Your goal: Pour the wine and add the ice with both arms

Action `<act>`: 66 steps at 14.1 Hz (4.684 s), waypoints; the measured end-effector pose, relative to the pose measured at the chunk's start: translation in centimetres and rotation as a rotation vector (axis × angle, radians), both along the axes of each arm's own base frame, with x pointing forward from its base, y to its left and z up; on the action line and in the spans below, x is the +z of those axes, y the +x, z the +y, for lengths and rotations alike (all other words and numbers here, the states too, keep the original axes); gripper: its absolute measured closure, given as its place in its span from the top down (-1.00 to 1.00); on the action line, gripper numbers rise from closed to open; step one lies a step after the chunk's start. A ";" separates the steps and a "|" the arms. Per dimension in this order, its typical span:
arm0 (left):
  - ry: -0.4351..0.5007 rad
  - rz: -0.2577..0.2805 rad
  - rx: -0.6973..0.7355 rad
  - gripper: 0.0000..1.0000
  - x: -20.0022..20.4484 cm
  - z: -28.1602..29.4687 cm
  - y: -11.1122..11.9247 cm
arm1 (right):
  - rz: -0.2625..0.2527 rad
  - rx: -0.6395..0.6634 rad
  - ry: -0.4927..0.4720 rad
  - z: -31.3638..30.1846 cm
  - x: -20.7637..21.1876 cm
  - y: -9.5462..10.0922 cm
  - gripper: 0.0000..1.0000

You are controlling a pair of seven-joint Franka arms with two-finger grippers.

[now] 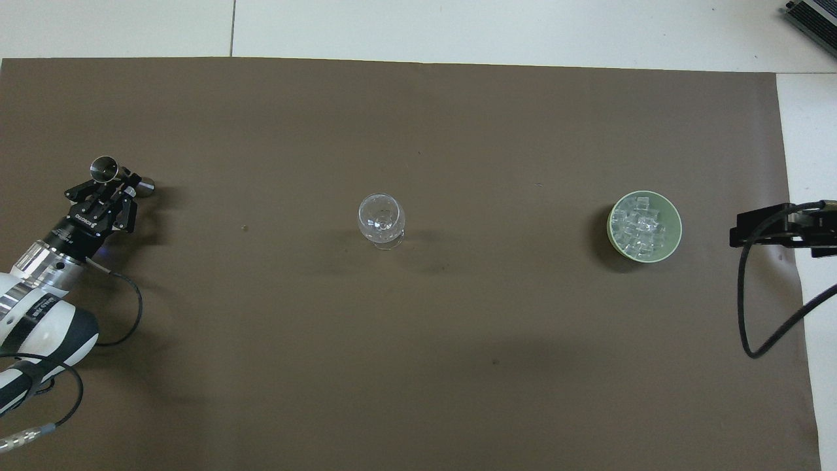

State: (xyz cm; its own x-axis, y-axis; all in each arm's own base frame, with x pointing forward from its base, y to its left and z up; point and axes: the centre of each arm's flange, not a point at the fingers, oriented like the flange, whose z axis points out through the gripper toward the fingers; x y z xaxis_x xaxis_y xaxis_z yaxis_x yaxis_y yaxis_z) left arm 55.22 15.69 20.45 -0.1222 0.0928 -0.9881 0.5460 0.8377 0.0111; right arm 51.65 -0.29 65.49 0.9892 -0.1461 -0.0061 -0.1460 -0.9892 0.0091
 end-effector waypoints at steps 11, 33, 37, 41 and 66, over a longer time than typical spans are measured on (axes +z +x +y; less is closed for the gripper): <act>0.049 -0.019 -0.014 -0.58 5.2 -4.4 1.6 | 0.000 0.000 0.000 0.0 0.0 0.0 1.00; 0.214 0.046 -0.170 -0.58 13.4 -26.7 -2.8 | 0.000 0.000 0.000 0.0 0.0 0.0 1.00; 0.221 0.049 -0.169 -0.58 14.5 -28.9 -3.1 | 0.000 0.000 0.000 0.0 0.0 0.0 1.00; 0.203 0.048 -0.181 -0.58 14.9 -30.7 -3.5 | 0.000 0.000 0.000 0.0 0.0 0.0 1.00; 0.381 0.041 -0.266 -0.58 16.1 -37.8 -6.3 | 0.000 0.000 0.000 0.0 0.0 0.0 1.00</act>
State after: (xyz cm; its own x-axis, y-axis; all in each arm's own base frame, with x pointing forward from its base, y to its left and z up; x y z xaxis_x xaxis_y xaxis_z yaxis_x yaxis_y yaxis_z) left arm 48.91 -22.08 36.50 -0.0830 0.4814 -0.8726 0.7474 0.6093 0.2651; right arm 51.65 -0.29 65.49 0.9892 -0.1461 -0.0061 -0.1461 -0.9892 0.0091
